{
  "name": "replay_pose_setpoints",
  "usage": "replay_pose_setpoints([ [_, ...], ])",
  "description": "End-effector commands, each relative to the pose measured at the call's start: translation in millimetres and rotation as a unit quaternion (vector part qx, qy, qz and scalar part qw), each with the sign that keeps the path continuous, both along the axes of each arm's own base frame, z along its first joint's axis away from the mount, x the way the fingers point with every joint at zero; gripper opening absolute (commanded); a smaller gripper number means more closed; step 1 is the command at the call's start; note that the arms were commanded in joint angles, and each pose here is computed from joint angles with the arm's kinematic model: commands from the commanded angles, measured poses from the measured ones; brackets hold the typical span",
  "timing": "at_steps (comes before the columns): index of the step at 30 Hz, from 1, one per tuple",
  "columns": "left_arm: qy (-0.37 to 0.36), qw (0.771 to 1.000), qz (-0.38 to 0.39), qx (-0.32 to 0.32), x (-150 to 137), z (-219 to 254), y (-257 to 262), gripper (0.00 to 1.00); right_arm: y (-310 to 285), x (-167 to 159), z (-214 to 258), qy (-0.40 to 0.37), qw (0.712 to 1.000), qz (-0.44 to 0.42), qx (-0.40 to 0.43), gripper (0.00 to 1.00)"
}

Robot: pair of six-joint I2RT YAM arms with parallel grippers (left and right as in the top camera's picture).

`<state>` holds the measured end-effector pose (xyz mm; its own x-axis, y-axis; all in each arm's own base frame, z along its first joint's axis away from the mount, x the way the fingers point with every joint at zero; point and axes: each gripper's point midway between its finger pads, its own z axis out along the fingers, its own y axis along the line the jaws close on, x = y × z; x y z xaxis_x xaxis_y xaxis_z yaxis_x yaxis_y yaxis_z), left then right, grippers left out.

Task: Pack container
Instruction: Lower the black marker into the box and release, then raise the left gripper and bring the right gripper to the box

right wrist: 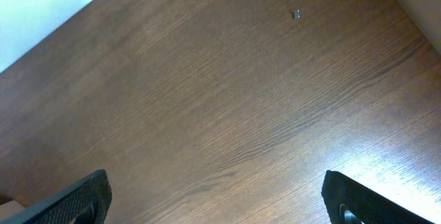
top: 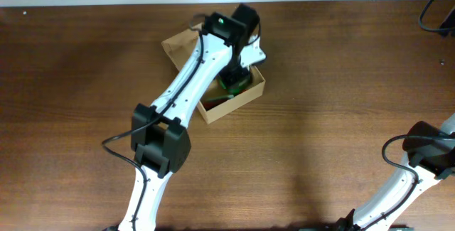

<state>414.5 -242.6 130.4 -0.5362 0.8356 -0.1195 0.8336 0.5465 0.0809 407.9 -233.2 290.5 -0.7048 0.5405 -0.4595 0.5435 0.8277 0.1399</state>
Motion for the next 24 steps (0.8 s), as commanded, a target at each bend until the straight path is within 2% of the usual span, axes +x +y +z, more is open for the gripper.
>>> replay_pose_setpoints([
  [1, -0.035, 0.999, 0.024, -0.021, 6.6, 38.5, -0.8, 0.32, 4.2, -1.0, 5.2, -0.006, 1.000, 0.000, 0.001, 0.99],
  [3, -0.051, 0.997, 0.045, -0.025, 7.4, 57.7, 2.3, 0.18, 4.2, -1.0, 5.2, -0.006, 1.000, 0.000, 0.001, 0.99],
  [5, -0.080, 0.993, 0.080, -0.021, 11.1, 78.1, 10.7, 0.11, 4.2, -1.0, 5.2, -0.006, 1.000, 0.000, 0.001, 0.99],
  [8, -0.123, 0.984, 0.128, -0.015, 13.5, 107.9, 25.4, 0.09, 4.2, -1.0, 5.2, -0.006, 1.000, 0.000, 0.001, 0.99],
  [14, -0.178, 0.965, 0.186, -0.055, 20.6, 155.8, 50.8, 0.09, 4.2, -1.0, 5.2, -0.006, 1.000, 0.000, 0.001, 0.99],
  [19, -0.205, 0.937, 0.273, -0.071, 27.9, 183.9, 104.5, 0.09, 15.4, 11.9, 11.3, -0.044, 0.998, -0.004, 0.044, 0.99],
  [22, -0.216, 0.910, 0.346, -0.080, 33.2, 195.9, 150.5, 0.09, 29.1, 19.6, 15.7, -0.068, 0.994, 0.007, 0.086, 1.00],
  [24, -0.215, 0.888, 0.398, -0.085, 36.3, 198.2, 184.5, 0.08, 38.7, 22.2, 17.3, -0.074, 0.992, 0.032, 0.099, 0.60],
])
